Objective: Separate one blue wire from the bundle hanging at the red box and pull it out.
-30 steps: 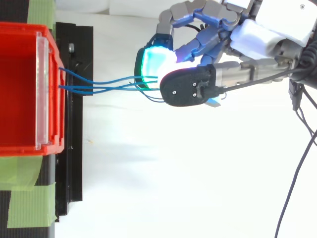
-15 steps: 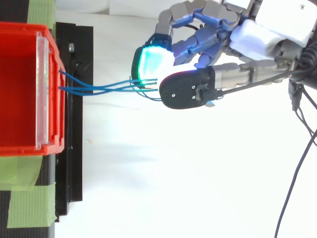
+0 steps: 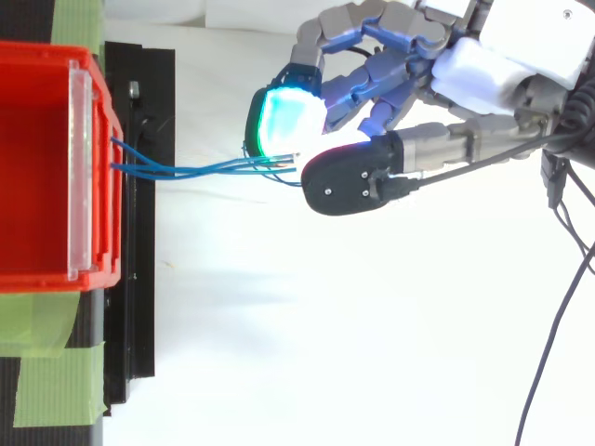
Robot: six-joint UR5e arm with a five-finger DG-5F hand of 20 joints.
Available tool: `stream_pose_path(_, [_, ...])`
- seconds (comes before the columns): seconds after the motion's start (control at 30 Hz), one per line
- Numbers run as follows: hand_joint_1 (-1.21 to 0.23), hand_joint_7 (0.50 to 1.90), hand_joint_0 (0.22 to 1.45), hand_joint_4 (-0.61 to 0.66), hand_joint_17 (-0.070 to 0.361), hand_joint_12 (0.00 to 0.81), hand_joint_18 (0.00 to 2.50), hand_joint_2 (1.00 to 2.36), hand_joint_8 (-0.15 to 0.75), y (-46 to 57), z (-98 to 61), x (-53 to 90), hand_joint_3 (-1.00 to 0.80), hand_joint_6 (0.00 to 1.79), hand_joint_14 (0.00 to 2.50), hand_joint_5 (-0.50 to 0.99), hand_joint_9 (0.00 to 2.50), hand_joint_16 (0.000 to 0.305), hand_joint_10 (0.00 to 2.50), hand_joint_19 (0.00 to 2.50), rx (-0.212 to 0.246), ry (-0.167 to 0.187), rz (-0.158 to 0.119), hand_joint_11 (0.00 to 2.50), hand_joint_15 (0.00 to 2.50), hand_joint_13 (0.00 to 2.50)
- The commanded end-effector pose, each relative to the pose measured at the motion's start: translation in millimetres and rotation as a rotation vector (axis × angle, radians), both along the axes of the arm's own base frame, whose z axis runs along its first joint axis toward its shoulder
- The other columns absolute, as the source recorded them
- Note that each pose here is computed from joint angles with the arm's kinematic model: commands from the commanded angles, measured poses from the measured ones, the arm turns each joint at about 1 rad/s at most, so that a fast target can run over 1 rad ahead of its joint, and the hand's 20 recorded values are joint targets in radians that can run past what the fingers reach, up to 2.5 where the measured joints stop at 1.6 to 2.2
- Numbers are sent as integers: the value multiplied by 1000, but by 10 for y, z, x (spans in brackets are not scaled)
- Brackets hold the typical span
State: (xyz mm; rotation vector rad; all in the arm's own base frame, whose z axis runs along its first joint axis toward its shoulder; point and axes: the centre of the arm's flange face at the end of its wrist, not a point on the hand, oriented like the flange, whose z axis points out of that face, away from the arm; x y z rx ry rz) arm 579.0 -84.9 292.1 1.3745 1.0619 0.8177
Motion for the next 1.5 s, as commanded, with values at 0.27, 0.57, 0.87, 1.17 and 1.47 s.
stream_pose_path(0.27, [-877,1050,625,230,118,332,532,1018,323,16,0,2,-305,819,130,-258,718,52,15,652,1,-1,2,1392,1566,1288])
stream_pose_path(0.57, [-892,1062,654,235,117,330,548,1020,314,34,-2,3,-266,825,125,-257,713,52,14,651,4,0,4,1394,1596,1288])
stream_pose_path(0.87, [-970,1098,667,235,121,339,536,1020,307,34,-2,3,-267,813,87,-268,622,54,15,614,7,-1,4,1375,1623,1239])
stream_pose_path(1.17, [-1012,1110,663,245,125,336,526,1019,303,34,-2,3,-284,804,105,-282,545,56,15,590,12,-3,3,1337,1600,1190])
stream_pose_path(1.47, [-935,1105,594,240,124,346,527,1004,318,34,0,5,-461,780,98,-264,587,55,17,640,28,-11,2,1323,1590,1214])
